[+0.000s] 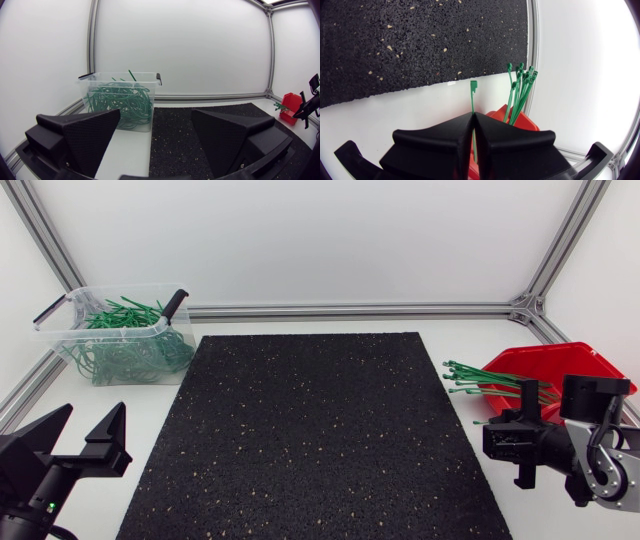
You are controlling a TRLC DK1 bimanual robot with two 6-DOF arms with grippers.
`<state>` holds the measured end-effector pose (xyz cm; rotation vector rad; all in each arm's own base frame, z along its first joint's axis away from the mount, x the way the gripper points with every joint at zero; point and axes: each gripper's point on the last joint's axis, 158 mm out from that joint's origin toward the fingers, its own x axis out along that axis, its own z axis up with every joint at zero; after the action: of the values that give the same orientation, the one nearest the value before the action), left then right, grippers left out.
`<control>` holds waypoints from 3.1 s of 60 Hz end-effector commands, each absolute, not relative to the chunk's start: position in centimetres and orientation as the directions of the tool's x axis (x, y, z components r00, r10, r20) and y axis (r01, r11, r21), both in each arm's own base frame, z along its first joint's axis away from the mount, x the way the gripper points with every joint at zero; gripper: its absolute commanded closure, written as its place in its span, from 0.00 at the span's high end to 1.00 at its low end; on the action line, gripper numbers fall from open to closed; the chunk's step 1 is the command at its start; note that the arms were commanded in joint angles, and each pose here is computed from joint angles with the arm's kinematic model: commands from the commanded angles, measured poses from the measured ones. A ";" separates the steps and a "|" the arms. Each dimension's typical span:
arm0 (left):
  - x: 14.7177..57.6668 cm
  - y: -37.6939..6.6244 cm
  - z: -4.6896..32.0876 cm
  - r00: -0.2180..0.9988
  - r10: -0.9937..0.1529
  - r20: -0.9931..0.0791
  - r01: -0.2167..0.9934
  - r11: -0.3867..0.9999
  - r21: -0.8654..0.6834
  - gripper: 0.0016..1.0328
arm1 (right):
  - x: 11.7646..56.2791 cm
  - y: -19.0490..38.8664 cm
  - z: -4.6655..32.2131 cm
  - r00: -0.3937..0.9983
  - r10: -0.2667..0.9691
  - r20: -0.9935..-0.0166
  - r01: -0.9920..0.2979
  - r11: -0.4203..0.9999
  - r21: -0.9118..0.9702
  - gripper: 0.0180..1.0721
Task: Take a green cable tie from the red box, thread the tail through the head to close it, then place it in the transparent bin on the left.
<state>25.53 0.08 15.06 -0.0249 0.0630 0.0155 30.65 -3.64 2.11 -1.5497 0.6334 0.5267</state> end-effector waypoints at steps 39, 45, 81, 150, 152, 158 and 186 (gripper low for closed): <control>25.6 0.0 12.0 0.989 0.011 -0.147 -0.018 0.999 -0.044 0.96 | 29.4 3.5 21.7 0.797 0.120 -0.591 -0.598 0.291 -0.747 0.06; 25.6 -0.1 11.9 0.989 0.009 -0.150 -0.016 0.999 -0.045 0.96 | 28.3 5.3 23.2 0.749 0.168 -0.641 -0.657 0.316 -0.685 0.06; 25.6 -0.8 11.4 0.985 -0.024 -0.173 0.014 0.998 -0.060 0.96 | 22.5 15.3 22.1 0.212 0.481 -0.851 -0.925 0.380 -0.015 0.05; 28.0 -6.9 20.6 0.932 -0.353 -0.087 0.326 0.917 -0.229 0.96 | 22.0 28.7 17.3 -0.120 0.855 -0.505 -0.843 0.181 0.507 0.05; 28.0 -7.6 20.9 0.917 -0.390 -0.088 0.360 0.901 -0.241 0.96 | 22.3 28.5 17.4 -0.114 0.865 -0.490 -0.841 0.178 0.510 0.05; 28.2 -9.6 21.8 0.866 -0.492 -0.087 0.451 0.845 -0.287 0.96 | 23.1 28.2 17.2 -0.106 0.880 -0.464 -0.831 0.177 0.527 0.05; 26.7 -17.6 25.4 0.486 -0.870 -0.087 0.726 0.457 -0.514 0.96 | 23.3 28.6 18.9 -0.168 0.922 -0.349 -0.796 0.082 0.600 0.05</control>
<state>26.70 -16.92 24.17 -0.4030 0.3476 -0.9592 22.91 28.52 19.43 0.1558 0.7977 1.5360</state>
